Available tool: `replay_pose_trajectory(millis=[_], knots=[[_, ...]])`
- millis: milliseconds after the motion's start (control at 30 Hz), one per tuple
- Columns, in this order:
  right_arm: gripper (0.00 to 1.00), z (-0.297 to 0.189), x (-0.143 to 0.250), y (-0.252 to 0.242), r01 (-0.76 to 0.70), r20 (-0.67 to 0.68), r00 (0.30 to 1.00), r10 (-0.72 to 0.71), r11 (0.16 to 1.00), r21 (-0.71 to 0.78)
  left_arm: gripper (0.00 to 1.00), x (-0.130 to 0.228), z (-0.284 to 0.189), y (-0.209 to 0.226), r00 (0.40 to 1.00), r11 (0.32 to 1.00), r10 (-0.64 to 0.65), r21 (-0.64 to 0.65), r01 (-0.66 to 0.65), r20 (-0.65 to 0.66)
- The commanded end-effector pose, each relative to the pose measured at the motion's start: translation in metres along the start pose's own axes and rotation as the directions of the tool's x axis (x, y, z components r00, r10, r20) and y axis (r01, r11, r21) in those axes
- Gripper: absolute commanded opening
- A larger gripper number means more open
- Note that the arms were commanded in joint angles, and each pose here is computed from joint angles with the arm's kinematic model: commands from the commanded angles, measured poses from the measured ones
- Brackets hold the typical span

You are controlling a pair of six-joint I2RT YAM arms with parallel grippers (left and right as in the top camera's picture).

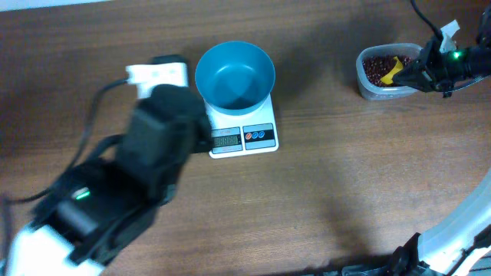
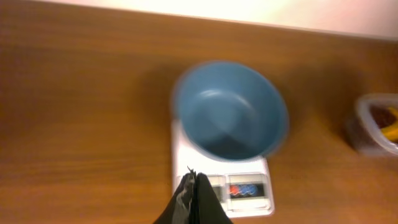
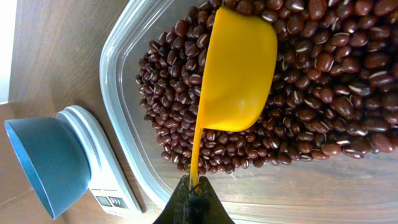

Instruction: Scoop item into bowl and weigh 50g on scale

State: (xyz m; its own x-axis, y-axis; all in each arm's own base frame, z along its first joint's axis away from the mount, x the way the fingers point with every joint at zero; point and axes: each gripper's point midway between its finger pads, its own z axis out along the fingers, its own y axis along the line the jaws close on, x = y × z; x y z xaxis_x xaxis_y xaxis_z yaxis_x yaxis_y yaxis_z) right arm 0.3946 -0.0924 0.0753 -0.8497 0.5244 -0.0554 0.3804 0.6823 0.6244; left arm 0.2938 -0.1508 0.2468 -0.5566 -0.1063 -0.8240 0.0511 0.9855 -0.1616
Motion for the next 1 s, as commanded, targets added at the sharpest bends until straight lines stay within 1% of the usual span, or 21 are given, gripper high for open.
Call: replay_pose_trajectory(millis=[0, 33, 67, 100, 133, 200, 233, 267, 300, 333, 367, 400, 433, 467, 500, 567, 600, 633, 733, 967], knots=[[0.04, 0.007, -0.001, -0.003, 0.016, -0.007, 1.0, -0.016, 1.0, 0.002, 0.0, -0.014, -0.011, 0.065, 0.998, 0.98, -0.054, -0.188, 0.061, 0.043], [0.04, 0.007, -0.001, -0.003, 0.016, -0.007, 1.0, -0.016, 1.0, 0.002, 0.0, -0.011, -0.009, 0.08, 0.997, 0.972, -0.074, -0.224, 0.077, 0.02], [0.04, 0.007, -0.001, -0.003, 0.016, -0.007, 1.0, -0.016, 1.0, 0.002, 0.0, -0.005, -0.007, 0.087, 0.995, 0.971, -0.102, -0.217, 0.096, -0.018], [0.04, 0.007, -0.001, -0.003, 0.016, -0.006, 1.0, -0.016, 1.0, 0.002, 0.01, 0.004, -0.006, 0.088, 0.995, 0.98, -0.063, -0.194, 0.047, -0.08], [0.04, 0.007, -0.002, -0.003, 0.02, -0.002, 1.0, -0.02, 1.0, 0.001, 0.03, 0.013, -0.005, 0.079, 0.99, 0.991, 0.026, -0.129, -0.044, -0.141], [0.04, 0.007, -0.006, -0.003, 0.032, 0.014, 0.999, -0.032, 0.999, 0.001, 0.04, 0.027, -0.006, 0.051, 0.964, 0.985, 0.169, 0.068, -0.159, -0.205], [0.04, 0.007, -0.006, -0.003, 0.033, 0.014, 0.999, -0.033, 0.999, 0.001, 0.02, 0.032, -0.008, 0.047, 0.955, 0.978, 0.199, 0.1, -0.181, -0.22], [0.04, 0.007, -0.007, -0.003, 0.034, 0.016, 0.999, -0.034, 0.999, 0.001, 0.14, 0.036, -0.008, 0.049, 0.95, 0.978, 0.203, 0.098, -0.185, -0.236], [0.04, 0.007, -0.008, -0.002, 0.038, 0.021, 0.999, -0.038, 0.999, 0.0, 0.99, 0.035, -0.008, 0.05, 0.951, 0.978, 0.203, 0.089, -0.187, -0.232], [0.04, 0.007, -0.009, -0.002, 0.04, 0.023, 0.999, -0.04, 0.999, 0.0, 0.98, 0.033, -0.007, 0.055, 0.953, 0.979, 0.202, 0.058, -0.194, -0.226], [0.04, 0.007, -0.009, -0.002, 0.039, 0.023, 0.999, -0.039, 0.999, 0.0, 0.98, 0.033, -0.007, 0.055, 0.957, 0.983, 0.18, 0.056, -0.172, -0.228], [0.04, 0.007, -0.009, -0.002, 0.04, 0.024, 0.999, -0.04, 0.999, 0.001, 0.98, 0.034, -0.008, 0.051, 0.964, 0.991, 0.129, 0.064, -0.117, -0.234], [0.04, 0.007, -0.01, -0.002, 0.043, 0.028, 0.999, -0.043, 0.999, 0.0, 0.98, 0.037, -0.009, 0.047, 0.948, 0.976, 0.211, 0.11, -0.189, -0.239], [0.04, 0.007, -0.011, -0.002, 0.046, 0.031, 0.998, -0.046, 0.999, 0.0, 0.98, 0.043, -0.012, 0.034, 0.898, 0.915, 0.381, 0.232, -0.331, -0.222], [0.04, 0.007, -0.011, -0.002, 0.046, 0.031, 0.998, -0.046, 0.999, 0.0, 0.98, 0.052, -0.017, 0.021, 0.817, 0.806, 0.552, 0.359, -0.471, -0.168], [0.04, 0.007, -0.011, -0.002, 0.046, 0.031, 0.998, -0.046, 0.999, 0.0, 0.98, 0.058, -0.017, 0.022, 0.779, 0.769, 0.603, 0.381, -0.513, -0.17], [0.04, 0.007, -0.012, -0.002, 0.048, 0.034, 0.998, -0.048, 0.999, 0.0, 0.98, 0.067, -0.016, 0.025, 0.755, 0.758, 0.623, 0.395, -0.519, -0.204], [0.04, 0.007, -0.012, -0.002, 0.048, 0.034, 0.998, -0.048, 0.999, 0.0, 0.98, 0.073, -0.013, 0.026, 0.744, 0.759, 0.626, 0.402, -0.512, -0.234], [0.04, 0.007, -0.012, -0.002, 0.048, 0.034, 0.998, -0.048, 0.999, 0.0, 0.98, 0.08, -0.005, 0.027, 0.73, 0.76, 0.629, 0.41, -0.504, -0.267], [0.04, 0.007, -0.012, -0.002, 0.048, 0.034, 0.998, -0.048, 0.999, 0.0, 0.98, 0.083, -0.003, 0.028, 0.725, 0.76, 0.63, 0.413, -0.501, -0.28]])
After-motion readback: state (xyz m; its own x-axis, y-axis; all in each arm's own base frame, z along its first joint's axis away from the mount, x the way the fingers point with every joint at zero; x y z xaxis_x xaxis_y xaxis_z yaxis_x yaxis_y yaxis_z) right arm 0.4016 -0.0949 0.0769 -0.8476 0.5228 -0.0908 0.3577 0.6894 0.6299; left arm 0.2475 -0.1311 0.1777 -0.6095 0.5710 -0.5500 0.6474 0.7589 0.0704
